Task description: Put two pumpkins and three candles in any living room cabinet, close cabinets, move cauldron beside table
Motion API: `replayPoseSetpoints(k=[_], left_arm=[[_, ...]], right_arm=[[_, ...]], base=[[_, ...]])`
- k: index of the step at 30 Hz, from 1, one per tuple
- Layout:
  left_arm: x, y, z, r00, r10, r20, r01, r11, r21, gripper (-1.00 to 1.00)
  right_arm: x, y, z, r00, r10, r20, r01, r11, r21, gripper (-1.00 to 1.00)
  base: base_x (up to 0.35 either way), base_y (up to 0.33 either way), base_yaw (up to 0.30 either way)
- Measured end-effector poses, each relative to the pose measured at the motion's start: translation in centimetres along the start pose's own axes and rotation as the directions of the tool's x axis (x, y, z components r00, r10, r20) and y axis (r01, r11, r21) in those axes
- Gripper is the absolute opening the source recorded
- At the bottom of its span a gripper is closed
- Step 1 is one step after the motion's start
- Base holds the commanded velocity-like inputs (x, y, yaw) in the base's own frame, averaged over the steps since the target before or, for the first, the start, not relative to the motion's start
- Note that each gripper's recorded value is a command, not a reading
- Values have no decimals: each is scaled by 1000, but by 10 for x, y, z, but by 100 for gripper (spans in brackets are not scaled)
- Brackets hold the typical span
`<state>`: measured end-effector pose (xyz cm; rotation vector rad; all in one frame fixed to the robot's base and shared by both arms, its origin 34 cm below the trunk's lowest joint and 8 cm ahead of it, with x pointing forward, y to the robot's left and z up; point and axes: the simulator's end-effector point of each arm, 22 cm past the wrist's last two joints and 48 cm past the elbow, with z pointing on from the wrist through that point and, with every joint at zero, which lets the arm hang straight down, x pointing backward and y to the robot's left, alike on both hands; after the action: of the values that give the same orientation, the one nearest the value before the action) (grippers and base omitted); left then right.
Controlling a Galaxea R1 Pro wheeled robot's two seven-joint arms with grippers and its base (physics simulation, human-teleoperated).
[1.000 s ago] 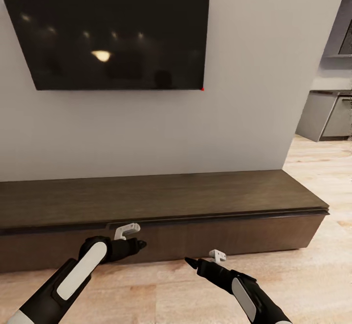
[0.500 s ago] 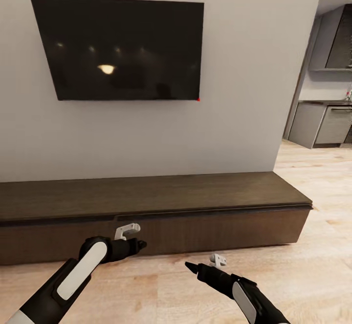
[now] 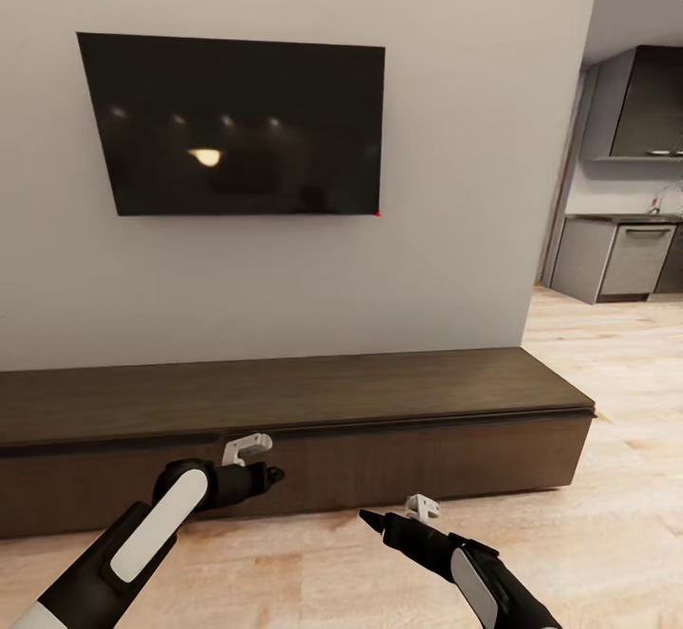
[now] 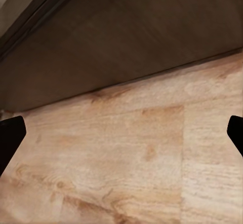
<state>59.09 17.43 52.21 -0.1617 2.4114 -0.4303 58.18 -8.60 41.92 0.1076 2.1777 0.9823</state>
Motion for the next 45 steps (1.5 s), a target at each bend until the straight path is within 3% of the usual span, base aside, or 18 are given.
replayPoseSetpoints(k=[6,45], left_arm=[[-7,-5,-10,1000,7,23,-7,1000,6,100],[-76,-36,-57,1000,6,20,-7,1000,7,100]], right_arm=[[-9,8,-4,1000,-18,17,18,1000,-7,100],[-75,62,-27,1000,-23,15,23,1000,-7,100]], base=[[0,0,0],[-69,7,0]])
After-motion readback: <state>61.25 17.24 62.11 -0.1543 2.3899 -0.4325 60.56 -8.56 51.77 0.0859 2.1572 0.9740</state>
